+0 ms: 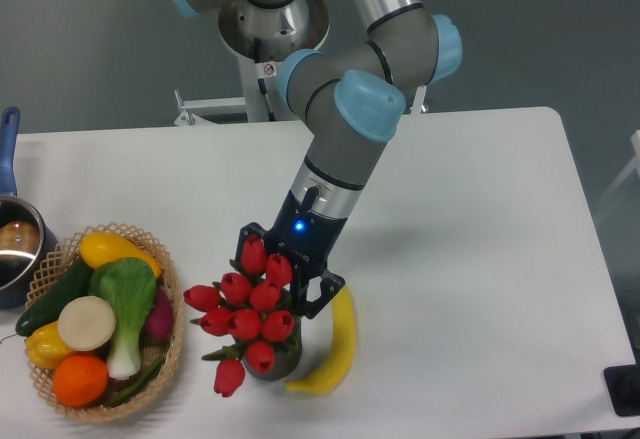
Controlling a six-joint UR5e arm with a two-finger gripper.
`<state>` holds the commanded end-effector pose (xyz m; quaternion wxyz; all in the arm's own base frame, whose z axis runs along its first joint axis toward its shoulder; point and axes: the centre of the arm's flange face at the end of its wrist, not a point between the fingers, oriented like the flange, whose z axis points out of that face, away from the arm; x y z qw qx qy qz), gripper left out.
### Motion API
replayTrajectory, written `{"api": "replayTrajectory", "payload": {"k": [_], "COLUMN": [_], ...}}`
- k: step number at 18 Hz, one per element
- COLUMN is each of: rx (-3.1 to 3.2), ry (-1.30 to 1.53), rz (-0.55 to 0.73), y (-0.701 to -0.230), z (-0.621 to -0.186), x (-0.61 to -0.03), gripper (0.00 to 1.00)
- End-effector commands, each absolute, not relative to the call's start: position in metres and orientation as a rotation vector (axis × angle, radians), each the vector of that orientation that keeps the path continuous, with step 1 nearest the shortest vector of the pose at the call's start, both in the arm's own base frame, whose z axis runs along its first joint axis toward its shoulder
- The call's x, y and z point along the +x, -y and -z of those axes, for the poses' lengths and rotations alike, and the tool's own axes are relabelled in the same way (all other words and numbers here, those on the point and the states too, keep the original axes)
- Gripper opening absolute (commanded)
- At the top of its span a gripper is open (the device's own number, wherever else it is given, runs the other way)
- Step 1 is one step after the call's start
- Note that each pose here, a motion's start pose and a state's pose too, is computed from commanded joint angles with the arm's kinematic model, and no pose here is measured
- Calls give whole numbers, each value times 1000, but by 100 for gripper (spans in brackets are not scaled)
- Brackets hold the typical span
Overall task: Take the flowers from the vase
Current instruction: 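Close the gripper on the tulip stems, then lift the gripped tulips up out of the dark vase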
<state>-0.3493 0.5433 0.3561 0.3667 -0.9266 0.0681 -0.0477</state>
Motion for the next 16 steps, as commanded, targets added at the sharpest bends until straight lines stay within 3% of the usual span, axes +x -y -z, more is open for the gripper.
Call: {"api": "replayTrajectory", "payload": {"k": [4, 10, 16], "rx": [-2368, -2312, -2214], "ry": [-177, -181, -183], "rz": [119, 154, 155], "y": [-543, -540, -524], "z": [-363, -373, -412], "x": [-349, -351, -354], "gripper": [31, 32, 34]}}
